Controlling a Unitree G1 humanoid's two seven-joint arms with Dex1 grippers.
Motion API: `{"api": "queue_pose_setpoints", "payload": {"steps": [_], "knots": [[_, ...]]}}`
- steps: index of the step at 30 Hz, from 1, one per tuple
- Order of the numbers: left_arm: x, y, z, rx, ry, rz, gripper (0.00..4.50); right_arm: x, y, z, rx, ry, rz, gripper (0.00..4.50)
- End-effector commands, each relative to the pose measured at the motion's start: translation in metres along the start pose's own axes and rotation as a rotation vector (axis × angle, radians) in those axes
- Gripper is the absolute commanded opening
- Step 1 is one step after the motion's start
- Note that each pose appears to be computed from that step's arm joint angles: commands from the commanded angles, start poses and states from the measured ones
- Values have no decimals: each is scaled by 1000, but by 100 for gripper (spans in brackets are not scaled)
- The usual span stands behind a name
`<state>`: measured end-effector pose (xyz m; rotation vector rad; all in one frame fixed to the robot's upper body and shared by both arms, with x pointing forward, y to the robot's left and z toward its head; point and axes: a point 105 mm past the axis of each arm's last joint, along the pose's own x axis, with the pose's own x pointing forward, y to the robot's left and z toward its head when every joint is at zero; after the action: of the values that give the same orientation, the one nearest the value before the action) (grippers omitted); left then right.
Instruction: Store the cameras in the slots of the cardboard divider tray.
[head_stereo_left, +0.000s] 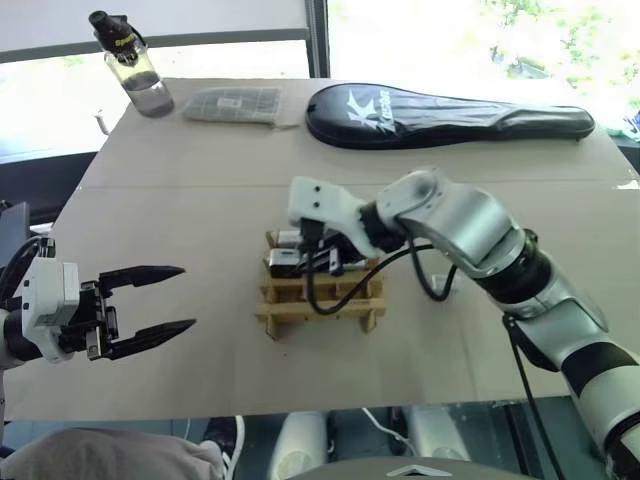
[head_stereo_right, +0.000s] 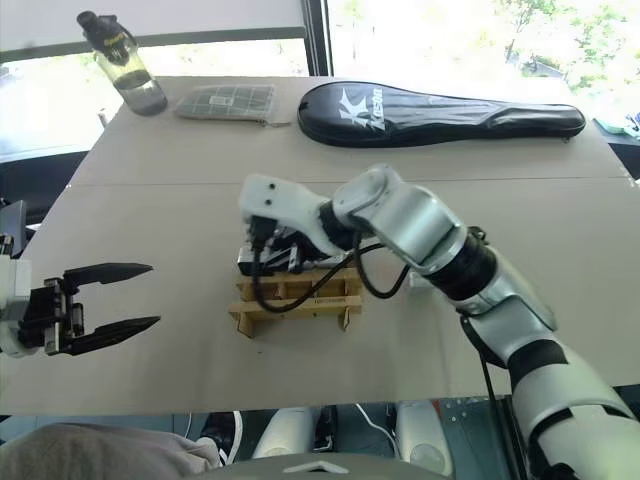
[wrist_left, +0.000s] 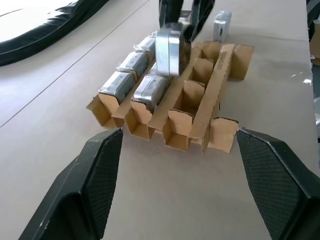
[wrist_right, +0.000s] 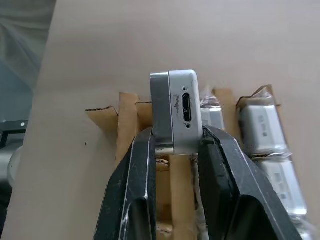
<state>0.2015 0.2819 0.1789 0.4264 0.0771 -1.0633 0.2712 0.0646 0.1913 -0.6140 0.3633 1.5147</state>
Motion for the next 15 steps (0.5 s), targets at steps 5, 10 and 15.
{"api": "queue_pose_setpoints", "payload": {"steps": [5, 10, 15], "knots": [[-2, 4, 3, 28, -6, 6, 374, 8, 2, 4, -26, 48, -29, 60], [0, 5, 3, 25, -7, -4, 374, 17, 7, 1, -23, 54, -11, 60], [1, 6, 4, 25, -4, -11, 374, 20, 7, -10, -28, 85, -6, 60]]}}
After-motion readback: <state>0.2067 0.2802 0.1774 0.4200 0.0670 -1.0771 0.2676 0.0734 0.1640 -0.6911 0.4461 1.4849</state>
